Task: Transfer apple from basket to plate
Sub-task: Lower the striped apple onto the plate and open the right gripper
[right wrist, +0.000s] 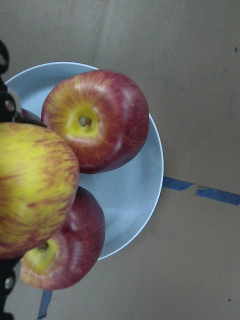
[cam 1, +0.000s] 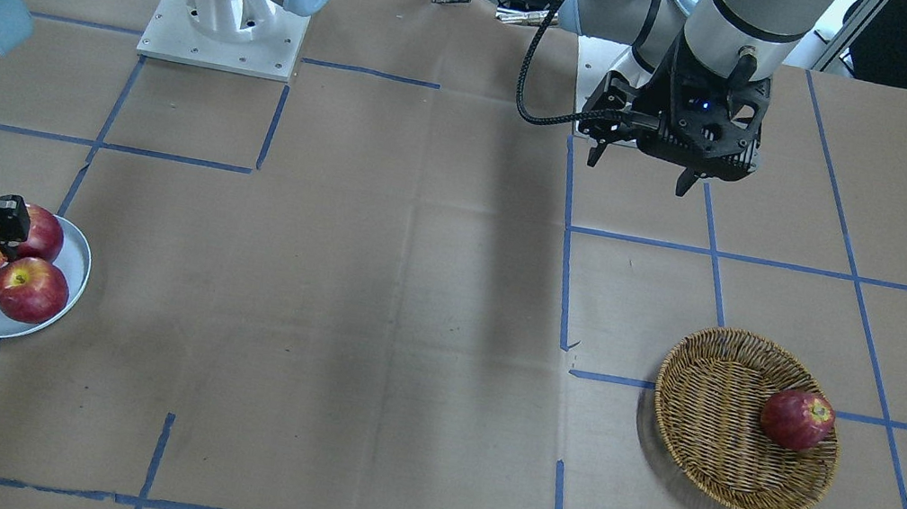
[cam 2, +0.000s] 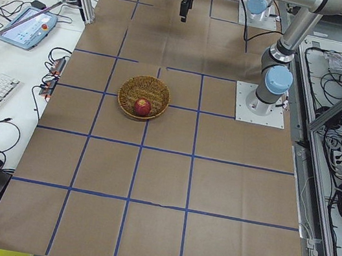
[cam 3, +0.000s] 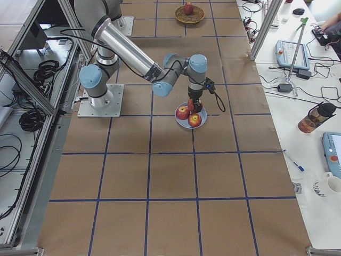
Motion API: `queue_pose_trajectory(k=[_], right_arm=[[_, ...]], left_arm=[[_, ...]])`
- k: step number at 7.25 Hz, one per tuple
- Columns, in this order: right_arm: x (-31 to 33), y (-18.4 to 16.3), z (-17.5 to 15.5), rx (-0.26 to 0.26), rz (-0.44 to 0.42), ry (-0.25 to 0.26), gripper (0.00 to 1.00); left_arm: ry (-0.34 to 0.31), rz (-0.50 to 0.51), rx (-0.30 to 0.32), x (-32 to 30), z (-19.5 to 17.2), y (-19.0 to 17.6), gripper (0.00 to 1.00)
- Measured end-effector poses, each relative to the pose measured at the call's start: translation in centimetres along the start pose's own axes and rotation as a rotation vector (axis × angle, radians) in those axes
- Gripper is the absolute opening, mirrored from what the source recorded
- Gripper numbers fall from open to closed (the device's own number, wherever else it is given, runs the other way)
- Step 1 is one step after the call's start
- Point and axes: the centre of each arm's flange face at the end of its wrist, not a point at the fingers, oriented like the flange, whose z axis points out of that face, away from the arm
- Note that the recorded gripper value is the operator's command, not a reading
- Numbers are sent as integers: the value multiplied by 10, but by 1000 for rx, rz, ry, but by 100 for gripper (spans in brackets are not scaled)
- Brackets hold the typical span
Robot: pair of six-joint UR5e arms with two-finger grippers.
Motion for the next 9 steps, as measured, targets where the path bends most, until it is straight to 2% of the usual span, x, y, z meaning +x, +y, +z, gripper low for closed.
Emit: queue_pose_trajectory(k=[1, 3, 6, 8, 9], right_arm=[[0, 0, 4, -8, 2, -5, 70], [2, 2, 7, -16, 8, -9, 100], [6, 2, 0, -13, 13, 4, 100], [10, -2, -28, 13, 16, 42, 100], [8, -4, -53, 36, 12, 51, 100]], left_arm=[[0, -1, 0, 0, 0, 0, 99], [0, -3, 1, 0, 0, 0, 99], [1, -5, -1, 1, 1, 0, 99], [1, -5, 0, 1, 1, -1, 99], [1, -5, 0, 1, 1, -1, 99]])
